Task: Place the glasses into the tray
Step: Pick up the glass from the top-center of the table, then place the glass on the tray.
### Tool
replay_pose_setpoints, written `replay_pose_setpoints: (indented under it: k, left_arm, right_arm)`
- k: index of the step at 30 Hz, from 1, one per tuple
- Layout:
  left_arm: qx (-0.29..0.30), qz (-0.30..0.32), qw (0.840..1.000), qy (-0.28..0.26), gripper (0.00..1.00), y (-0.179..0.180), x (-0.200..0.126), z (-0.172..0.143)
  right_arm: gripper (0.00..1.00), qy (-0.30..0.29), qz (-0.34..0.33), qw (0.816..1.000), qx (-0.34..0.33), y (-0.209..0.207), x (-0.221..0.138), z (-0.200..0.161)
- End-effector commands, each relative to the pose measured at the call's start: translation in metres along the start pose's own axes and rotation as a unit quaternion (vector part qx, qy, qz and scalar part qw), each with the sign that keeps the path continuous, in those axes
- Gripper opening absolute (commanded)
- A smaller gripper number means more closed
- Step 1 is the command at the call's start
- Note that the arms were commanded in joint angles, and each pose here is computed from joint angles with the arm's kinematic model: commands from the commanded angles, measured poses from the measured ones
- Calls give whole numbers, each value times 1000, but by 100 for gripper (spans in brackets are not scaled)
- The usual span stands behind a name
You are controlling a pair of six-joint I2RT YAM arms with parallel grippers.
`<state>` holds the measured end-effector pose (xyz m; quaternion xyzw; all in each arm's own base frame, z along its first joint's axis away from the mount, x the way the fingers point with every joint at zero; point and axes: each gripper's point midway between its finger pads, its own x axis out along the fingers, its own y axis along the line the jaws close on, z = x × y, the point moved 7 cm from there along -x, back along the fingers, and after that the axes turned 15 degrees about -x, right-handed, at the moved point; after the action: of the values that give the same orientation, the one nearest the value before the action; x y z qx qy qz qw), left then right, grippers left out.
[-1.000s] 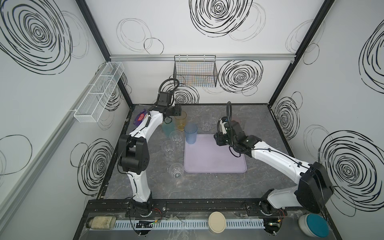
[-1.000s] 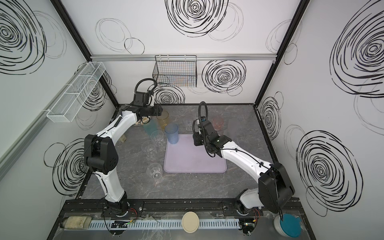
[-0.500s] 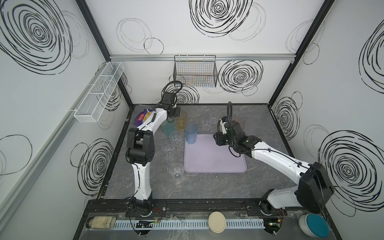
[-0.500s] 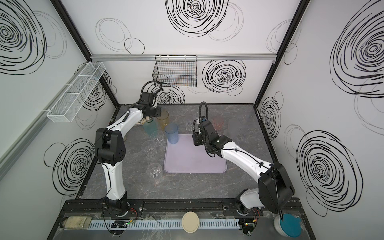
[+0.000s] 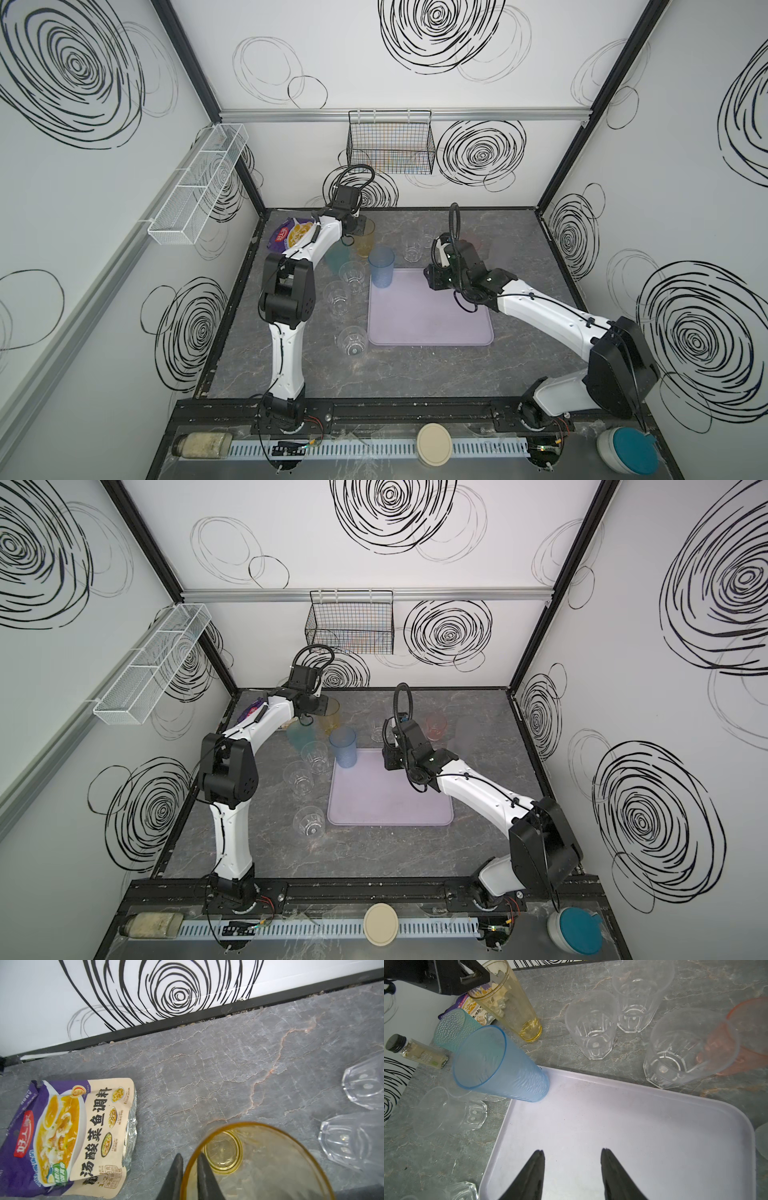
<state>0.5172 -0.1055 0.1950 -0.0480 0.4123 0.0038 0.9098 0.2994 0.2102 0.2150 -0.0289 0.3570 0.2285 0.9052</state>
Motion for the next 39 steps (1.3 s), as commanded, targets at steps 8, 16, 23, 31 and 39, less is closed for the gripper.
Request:
replay_pose_setpoints:
  k: [8,16,23,31,39]
  left_arm:
    - [2,4,996,-85,0,-10,-81,44]
    - [-26,-21,988,-151,0,-4,-166,38]
    - [-5,-97,978,-185,0,-43,-245,12]
    - [65,-235,967,-71,0,-133,-269,-87]
    - [82,-184,979,18,0,-117,-214,-164]
  right_arm:
    - [49,-31,-9,999,13,2,-20,17]
    - [49,-43,-29,998,24,-5,-24,14]
    - [49,-55,-41,997,43,-20,-26,15]
    - [49,-59,-63,992,89,-54,-26,5]
    - [49,-32,-68,993,91,-55,-18,-20]
